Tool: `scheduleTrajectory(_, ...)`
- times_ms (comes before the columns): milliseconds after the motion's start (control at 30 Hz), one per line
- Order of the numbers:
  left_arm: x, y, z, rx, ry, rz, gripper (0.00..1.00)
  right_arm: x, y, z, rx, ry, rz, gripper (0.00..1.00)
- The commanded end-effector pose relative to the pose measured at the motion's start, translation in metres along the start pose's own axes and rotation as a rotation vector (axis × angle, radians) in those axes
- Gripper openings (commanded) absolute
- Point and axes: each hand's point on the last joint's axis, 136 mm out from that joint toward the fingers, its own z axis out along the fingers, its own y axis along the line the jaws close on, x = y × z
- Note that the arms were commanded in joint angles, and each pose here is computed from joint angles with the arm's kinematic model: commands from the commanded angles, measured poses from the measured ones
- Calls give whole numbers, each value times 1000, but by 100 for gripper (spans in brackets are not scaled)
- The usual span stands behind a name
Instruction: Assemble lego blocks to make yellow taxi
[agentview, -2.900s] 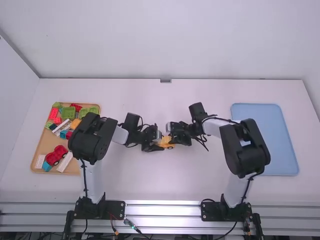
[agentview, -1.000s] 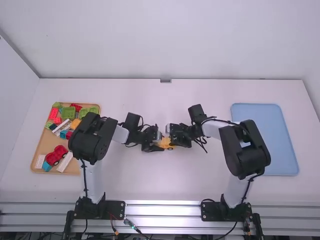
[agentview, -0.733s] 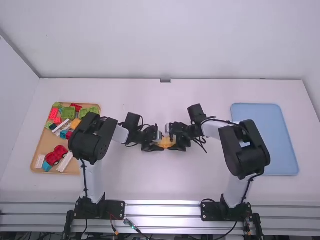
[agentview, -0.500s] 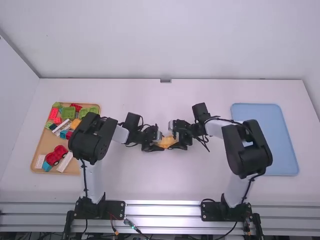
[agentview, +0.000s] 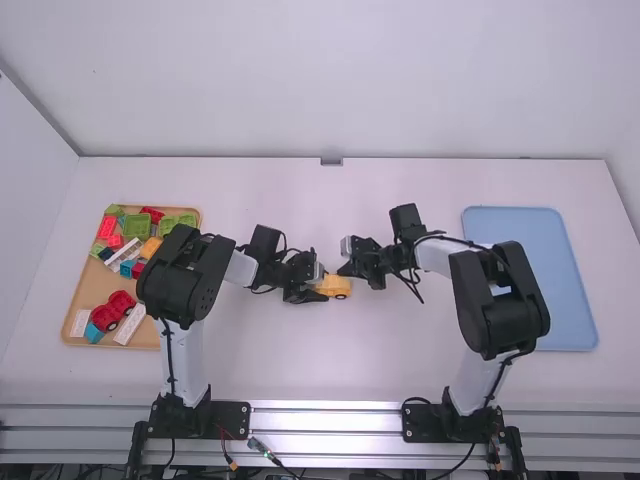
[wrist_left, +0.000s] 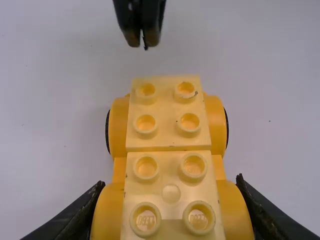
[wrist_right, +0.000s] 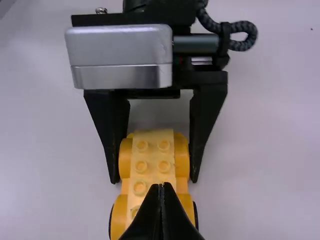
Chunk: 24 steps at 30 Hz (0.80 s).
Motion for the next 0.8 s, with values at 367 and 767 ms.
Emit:
scheduleTrajectory(367,4,-3,2,8,8,3,43,22,20,15,-62,13,79,0)
scheduleTrajectory(767,1,3,2,-13,-4,-37,42,44,22,20,-15,75,154,0)
